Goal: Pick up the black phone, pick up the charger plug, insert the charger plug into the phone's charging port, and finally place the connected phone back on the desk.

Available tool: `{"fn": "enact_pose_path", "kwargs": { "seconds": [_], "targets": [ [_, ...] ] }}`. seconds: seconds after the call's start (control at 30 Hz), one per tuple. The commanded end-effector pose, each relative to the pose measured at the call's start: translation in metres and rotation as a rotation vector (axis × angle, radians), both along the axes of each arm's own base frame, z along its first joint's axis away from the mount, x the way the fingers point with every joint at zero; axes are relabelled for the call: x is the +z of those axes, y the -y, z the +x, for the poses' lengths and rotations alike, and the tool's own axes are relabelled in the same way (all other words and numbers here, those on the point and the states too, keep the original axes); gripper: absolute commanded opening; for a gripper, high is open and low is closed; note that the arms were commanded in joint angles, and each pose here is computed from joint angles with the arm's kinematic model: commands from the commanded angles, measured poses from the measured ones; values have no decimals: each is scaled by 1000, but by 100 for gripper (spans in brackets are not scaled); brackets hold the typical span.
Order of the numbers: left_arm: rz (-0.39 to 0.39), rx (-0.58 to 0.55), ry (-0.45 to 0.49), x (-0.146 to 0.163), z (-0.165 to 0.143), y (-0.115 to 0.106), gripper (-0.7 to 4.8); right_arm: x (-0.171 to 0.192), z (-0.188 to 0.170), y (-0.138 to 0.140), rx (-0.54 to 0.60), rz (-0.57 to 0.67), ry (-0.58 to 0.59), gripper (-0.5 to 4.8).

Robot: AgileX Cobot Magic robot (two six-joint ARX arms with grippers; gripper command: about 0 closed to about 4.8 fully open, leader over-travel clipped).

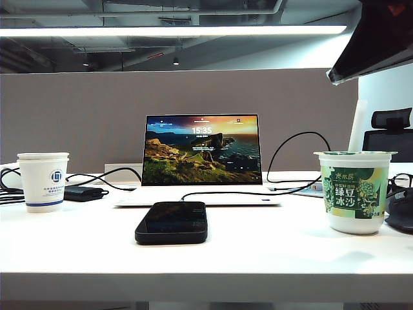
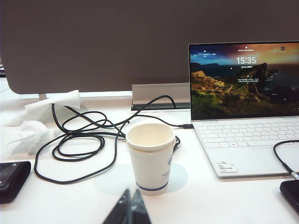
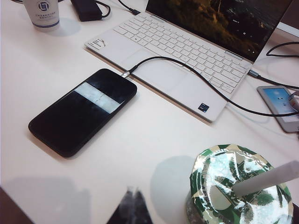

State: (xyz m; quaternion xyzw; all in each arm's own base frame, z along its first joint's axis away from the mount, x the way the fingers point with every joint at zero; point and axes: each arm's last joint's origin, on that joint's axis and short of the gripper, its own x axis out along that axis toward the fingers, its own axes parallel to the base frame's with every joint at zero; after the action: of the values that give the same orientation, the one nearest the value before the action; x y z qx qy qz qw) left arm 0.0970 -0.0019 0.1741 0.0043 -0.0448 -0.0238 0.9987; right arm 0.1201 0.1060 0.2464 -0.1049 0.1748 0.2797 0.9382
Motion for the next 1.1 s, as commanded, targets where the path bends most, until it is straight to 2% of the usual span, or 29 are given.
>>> {"fn": "enact_pose_path", "kwargs": {
  "seconds": [0.03,0.37,0.77,0.87,1.1],
  "targets": [
    [4,-6,5,0,0,0,-5,3,0,0,-1,18,14,0],
    [4,-6,5,0,0,0,-5,1,0,1,-9,22,22,0],
    [4,-6,5,0,0,0,-5,-32,3,47,-284,53,89,0],
    [4,-6,5,0,0,0,-5,-38,-2,55,-299,80,115,0],
    [4,-6,5,0,0,0,-5,-48,-16,78,-342,176,258,0]
  ]
}}
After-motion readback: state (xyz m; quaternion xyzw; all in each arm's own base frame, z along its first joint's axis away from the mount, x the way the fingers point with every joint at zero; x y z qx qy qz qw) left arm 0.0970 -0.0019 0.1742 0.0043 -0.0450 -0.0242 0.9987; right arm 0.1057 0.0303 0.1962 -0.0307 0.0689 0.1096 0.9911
